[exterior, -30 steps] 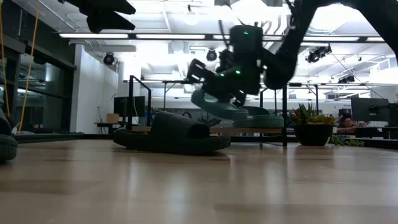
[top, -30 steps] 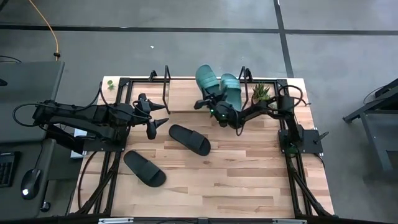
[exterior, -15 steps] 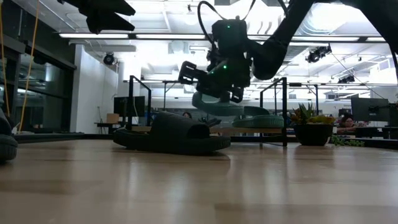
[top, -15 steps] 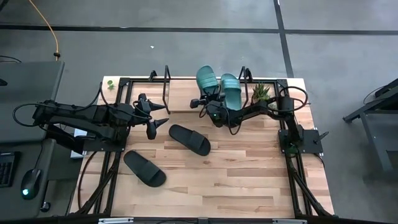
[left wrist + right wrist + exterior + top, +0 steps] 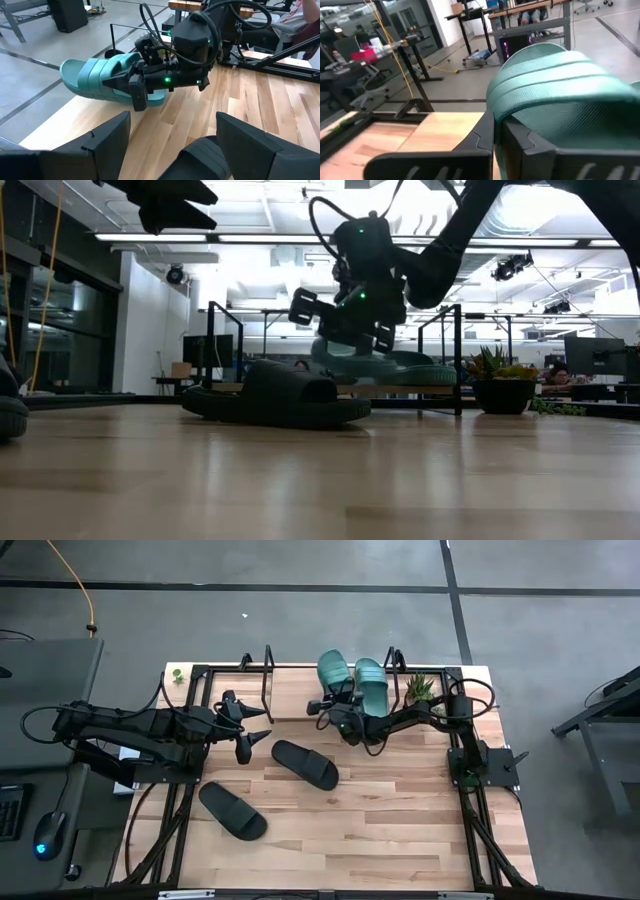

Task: Pick and place slides into the shelf
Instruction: Put the blue slipper on the shelf

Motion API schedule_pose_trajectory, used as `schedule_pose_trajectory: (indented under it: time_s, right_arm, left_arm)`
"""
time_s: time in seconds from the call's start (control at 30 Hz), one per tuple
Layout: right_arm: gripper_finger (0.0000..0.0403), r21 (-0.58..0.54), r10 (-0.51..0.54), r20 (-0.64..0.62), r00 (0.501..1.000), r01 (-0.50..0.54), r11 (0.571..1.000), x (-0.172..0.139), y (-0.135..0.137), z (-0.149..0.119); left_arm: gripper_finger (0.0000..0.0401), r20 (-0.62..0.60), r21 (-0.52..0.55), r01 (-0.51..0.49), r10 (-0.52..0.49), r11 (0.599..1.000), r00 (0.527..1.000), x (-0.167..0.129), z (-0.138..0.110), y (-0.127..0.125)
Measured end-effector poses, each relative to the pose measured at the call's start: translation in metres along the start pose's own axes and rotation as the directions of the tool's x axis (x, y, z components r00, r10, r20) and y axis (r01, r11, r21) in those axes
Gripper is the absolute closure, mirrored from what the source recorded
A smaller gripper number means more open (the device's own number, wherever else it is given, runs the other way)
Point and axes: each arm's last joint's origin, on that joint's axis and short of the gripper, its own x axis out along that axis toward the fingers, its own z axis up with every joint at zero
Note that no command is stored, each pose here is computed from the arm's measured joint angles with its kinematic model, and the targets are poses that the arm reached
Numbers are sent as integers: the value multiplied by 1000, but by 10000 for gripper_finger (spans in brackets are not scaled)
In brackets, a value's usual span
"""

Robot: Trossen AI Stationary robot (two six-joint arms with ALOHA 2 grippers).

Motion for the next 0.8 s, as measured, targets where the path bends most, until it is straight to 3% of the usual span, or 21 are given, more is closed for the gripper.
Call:
schedule_pose_trajectory:
  time_s: [0.4, 0.8]
  right_arm:
    - [395, -64, -47, -21, 999, 45, 997, -1, -3, -5]
    - [303, -112, -101, -54, 993, 95, 989, -1, -9, -12]
  left_arm:
    - [128, 0, 0, 0, 0, 1000, 1000, 0, 0, 0]
    - [128, 1, -1, 0, 0, 1000, 1000, 0, 0, 0]
